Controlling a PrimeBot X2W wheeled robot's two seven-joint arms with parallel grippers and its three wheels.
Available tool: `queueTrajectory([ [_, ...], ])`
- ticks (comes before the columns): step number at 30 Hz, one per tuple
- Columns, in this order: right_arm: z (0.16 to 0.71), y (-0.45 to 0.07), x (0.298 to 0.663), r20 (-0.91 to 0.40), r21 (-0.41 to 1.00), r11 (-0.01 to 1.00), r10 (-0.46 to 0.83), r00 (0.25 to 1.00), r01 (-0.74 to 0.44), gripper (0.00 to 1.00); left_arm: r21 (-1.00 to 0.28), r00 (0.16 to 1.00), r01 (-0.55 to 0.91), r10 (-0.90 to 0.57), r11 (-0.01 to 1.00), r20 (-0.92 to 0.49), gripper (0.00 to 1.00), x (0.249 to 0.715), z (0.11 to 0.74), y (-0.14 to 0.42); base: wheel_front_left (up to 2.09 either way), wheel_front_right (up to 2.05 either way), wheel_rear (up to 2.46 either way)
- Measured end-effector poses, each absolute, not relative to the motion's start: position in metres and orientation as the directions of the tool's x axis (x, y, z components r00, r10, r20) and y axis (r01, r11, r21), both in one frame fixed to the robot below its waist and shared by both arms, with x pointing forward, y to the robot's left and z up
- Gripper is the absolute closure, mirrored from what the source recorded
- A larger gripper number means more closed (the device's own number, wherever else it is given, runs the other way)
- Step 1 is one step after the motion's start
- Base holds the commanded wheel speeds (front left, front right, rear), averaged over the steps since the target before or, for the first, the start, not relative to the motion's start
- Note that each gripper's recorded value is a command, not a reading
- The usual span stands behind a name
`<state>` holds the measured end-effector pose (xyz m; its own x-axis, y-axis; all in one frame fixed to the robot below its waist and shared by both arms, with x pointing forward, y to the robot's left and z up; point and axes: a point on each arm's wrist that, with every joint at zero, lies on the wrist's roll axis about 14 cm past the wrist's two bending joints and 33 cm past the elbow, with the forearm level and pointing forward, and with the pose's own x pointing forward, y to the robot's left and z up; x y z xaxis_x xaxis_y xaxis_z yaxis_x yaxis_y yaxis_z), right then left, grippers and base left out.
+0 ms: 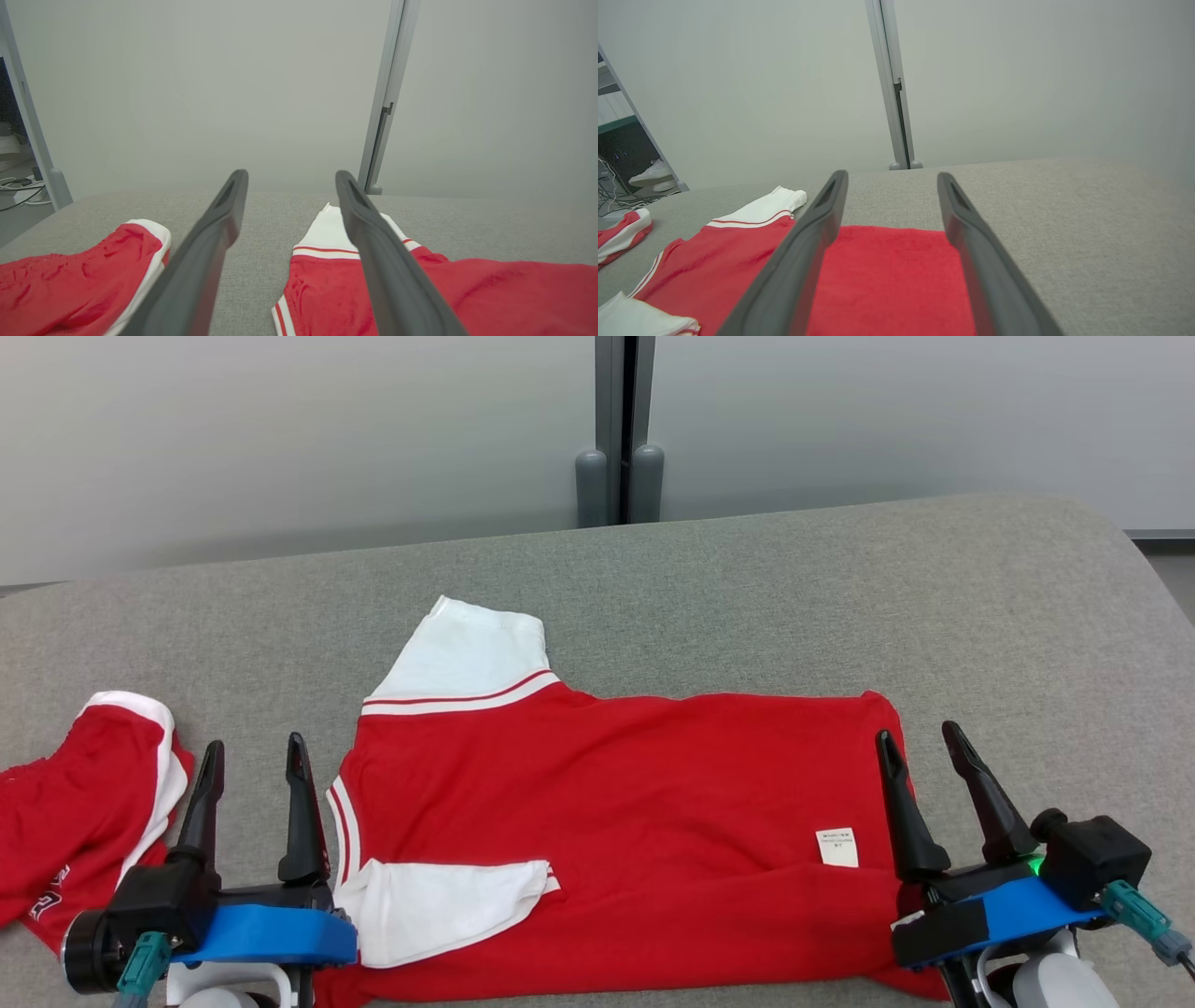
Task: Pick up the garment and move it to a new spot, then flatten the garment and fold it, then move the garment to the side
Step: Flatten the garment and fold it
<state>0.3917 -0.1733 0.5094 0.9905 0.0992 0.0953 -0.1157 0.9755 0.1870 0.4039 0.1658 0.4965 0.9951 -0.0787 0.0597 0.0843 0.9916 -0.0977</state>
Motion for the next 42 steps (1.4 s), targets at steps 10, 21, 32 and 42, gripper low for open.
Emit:
queueTrajectory([
  [10, 0.510, -0.170, 0.389, 0.098, 0.151, 0.983, 0.091, 0.991, -0.106, 0.00, -0.066, 0.998, 0.056, -0.054, 0.996, 0.038, 0.00, 0.400, 0.491, 0.175, 0.00, 0.00, 0.00],
  [21, 0.505, -0.167, 0.382, 0.083, 0.137, 0.985, 0.093, 0.992, -0.104, 0.00, -0.067, 0.999, 0.040, -0.038, 0.997, 0.035, 0.00, 0.395, 0.490, 0.180, 0.00, 0.00, 0.00],
  [32, 0.499, -0.166, 0.381, 0.066, 0.135, 0.985, 0.094, 0.993, -0.103, 0.00, -0.066, 0.999, 0.036, -0.035, 0.997, 0.028, 0.00, 0.394, 0.488, 0.182, 0.00, 0.00, 0.00],
  [42, 0.503, -0.174, 0.399, 0.073, 0.100, 0.990, 0.091, 0.993, -0.098, 0.00, -0.059, 0.996, 0.083, -0.081, 0.995, 0.045, 0.00, 0.418, 0.493, 0.171, 0.00, 0.00, 0.00],
])
